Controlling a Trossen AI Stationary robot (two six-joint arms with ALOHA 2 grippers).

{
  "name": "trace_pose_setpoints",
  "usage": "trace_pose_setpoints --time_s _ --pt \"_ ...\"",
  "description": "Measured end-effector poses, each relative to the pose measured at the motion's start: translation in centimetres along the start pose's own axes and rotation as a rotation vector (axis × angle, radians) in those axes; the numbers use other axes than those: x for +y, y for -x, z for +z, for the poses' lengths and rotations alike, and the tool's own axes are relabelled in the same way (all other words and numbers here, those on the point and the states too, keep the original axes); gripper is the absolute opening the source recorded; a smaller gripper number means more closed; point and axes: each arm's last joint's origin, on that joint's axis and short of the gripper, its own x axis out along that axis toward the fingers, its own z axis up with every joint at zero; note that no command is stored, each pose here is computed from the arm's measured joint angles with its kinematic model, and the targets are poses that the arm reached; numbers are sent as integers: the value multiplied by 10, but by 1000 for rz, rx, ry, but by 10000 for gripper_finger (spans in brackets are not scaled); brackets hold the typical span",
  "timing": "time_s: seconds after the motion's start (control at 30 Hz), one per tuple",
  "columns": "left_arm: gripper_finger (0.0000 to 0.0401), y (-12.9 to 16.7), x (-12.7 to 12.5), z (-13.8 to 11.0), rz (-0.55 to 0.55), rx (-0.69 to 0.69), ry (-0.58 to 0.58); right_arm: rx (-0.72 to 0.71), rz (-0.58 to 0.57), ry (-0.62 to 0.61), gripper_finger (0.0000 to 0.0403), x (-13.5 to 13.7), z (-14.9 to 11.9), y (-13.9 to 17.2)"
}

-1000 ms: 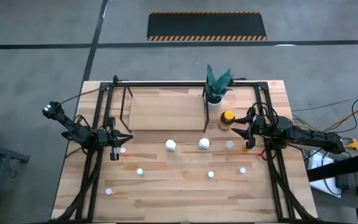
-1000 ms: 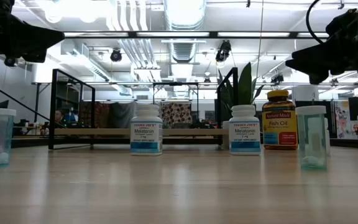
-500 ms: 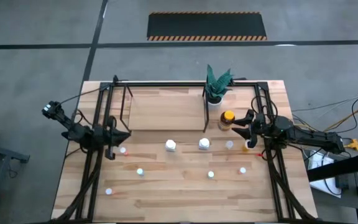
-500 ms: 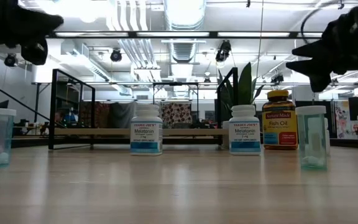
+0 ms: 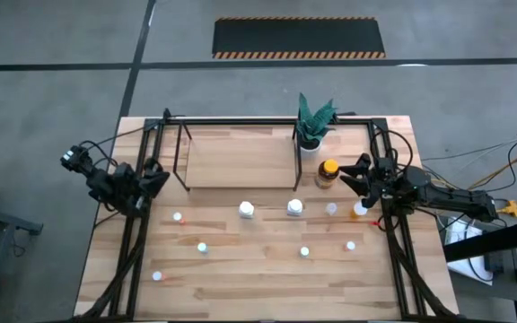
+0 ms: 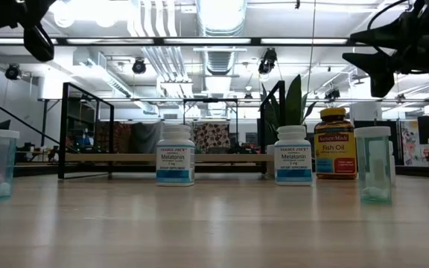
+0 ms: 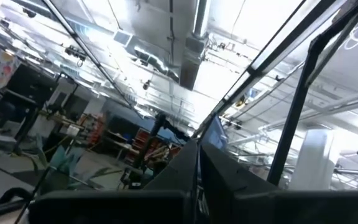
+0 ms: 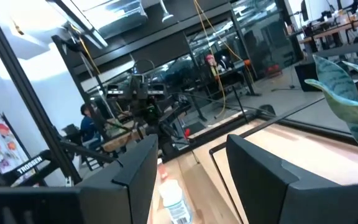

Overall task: Pick and place medicine bottles onto shelf by color
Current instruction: Put the left white medicine bottle on the shelf

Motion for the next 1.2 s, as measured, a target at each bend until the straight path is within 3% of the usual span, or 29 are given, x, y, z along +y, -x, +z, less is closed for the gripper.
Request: trace_pose_setpoints --time_s 0.3,0.5,0.77,0.97,1.2 --pt "2 -2 -1 2 22 -1 -23 -2 1 1 183 0 0 0" --pt "1 -16 -13 20 24 -5 -76 -4 2 23 183 0 0 0" --pt "0 -59 -50 44 35 33 -198 -10 1 386 183 0 1 0" --pt "0 -96 -80 59 116 48 -249 -23 3 381 183 1 2 0" --pt "0 -141 -110 46 213 102 -382 -107 19 341 183 4 10 1"
